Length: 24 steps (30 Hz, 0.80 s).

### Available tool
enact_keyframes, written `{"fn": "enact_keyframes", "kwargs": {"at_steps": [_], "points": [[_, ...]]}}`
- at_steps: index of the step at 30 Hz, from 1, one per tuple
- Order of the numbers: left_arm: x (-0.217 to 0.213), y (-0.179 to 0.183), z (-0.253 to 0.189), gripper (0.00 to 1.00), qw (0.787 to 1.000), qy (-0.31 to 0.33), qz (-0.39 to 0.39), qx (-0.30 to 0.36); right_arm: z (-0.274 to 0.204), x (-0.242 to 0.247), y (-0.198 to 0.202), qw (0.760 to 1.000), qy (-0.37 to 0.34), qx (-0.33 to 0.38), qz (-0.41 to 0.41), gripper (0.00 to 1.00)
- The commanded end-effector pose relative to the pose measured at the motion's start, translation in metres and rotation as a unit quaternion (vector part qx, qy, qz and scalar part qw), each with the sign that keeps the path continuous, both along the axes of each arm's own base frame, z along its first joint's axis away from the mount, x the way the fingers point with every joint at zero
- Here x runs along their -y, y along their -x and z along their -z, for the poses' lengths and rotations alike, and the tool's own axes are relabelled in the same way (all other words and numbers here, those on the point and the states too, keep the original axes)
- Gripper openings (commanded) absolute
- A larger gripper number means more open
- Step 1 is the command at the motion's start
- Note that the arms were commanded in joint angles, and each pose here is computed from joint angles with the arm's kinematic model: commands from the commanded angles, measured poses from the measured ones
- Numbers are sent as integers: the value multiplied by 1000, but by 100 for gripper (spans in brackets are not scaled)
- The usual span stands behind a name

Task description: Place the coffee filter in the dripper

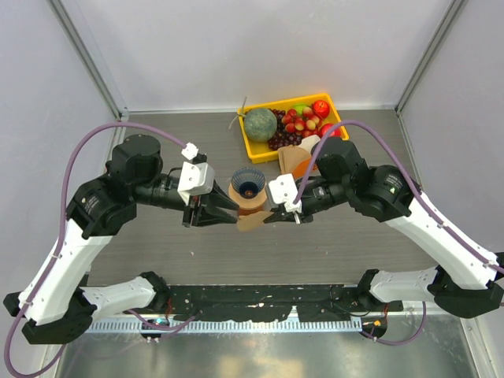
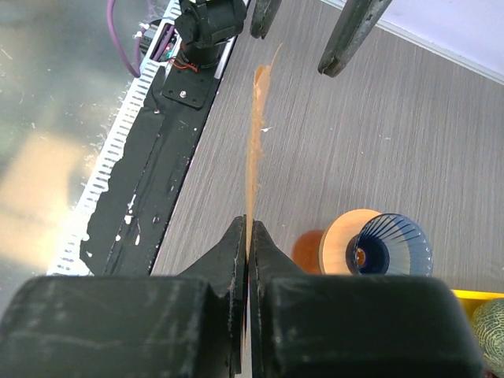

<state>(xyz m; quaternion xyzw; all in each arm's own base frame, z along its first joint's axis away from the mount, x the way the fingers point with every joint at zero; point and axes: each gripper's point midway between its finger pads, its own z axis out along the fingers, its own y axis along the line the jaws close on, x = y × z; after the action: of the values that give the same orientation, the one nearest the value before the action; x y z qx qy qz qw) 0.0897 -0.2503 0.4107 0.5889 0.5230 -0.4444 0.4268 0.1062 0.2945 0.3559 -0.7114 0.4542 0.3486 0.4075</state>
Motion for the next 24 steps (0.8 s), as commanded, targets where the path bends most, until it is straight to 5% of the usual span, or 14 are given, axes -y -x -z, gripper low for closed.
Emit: {"fn": "enact_keyframes", "kwargs": {"at_steps": [1, 24], "points": [[3, 4, -18, 32, 999, 29, 17, 16, -11, -4, 0, 1000, -13, 16, -12, 5], [4, -8, -9, 14, 1000, 15, -13, 8, -24, -7, 5, 999, -22, 14, -23, 5]]}}
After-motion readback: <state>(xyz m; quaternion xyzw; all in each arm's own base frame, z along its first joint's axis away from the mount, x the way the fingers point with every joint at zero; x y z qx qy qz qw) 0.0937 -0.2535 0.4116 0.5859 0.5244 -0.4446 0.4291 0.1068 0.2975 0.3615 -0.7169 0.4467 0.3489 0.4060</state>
